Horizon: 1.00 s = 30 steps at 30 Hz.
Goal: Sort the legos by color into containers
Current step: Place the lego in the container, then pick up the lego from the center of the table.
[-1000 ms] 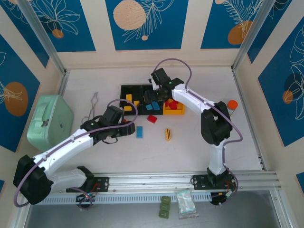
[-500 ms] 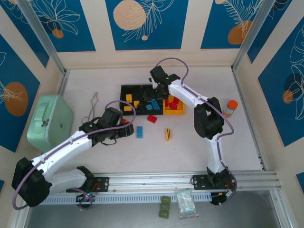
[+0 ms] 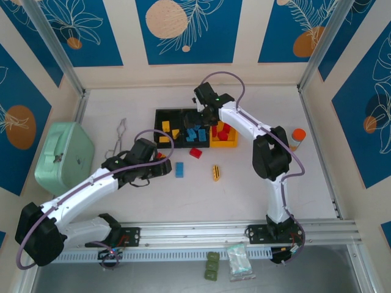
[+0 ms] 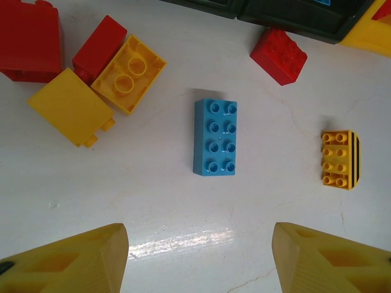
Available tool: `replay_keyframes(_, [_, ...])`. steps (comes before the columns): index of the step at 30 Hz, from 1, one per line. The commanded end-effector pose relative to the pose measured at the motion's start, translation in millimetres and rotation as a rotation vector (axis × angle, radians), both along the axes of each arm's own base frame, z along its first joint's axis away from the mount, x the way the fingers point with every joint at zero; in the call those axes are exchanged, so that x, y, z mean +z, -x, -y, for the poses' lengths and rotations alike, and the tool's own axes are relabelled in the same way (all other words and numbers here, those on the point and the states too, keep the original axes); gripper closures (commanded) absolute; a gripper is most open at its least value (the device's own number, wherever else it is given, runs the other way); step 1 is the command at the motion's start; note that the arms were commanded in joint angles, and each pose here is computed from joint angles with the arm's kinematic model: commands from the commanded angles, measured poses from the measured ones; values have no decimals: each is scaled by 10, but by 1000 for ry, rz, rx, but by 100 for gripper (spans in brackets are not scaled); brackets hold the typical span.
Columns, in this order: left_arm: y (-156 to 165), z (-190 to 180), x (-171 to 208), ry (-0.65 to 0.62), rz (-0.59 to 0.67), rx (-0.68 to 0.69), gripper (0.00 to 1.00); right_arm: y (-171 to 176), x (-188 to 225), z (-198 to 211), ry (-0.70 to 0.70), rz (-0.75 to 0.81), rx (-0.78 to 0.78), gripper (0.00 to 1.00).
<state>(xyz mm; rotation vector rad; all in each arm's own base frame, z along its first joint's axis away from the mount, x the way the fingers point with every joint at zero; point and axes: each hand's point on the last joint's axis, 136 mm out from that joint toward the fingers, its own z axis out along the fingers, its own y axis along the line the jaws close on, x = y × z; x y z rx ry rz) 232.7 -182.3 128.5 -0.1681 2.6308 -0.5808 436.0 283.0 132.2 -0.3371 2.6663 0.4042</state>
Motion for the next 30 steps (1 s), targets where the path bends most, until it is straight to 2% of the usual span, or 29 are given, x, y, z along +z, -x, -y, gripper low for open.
replay_keyframes(1, [41, -192, -108, -52, -48, 62, 37, 134, 412, 45, -57, 54, -16, 22])
replay_keyframes(9, [-98, -291, -280, -109, -90, 133, 35, 891, 508, 115, -174, 13, 26, 25])
replay_keyframes(15, [-332, -322, -405, -183, -90, 173, 35, 1399, 382, 256, -188, -13, 28, 25])
replay_keyframes(18, [-420, -385, -489, -224, -94, 201, 35, 1512, 366, 317, -202, -18, 19, 25])
replay_keyframes(21, [-503, -418, -580, -236, -89, 220, 30, 1556, 364, 348, -207, -18, 14, 25])
replay_keyframes(30, [-686, -447, -819, -260, -94, 249, 29, 1578, 314, 308, -217, -38, 23, 27])
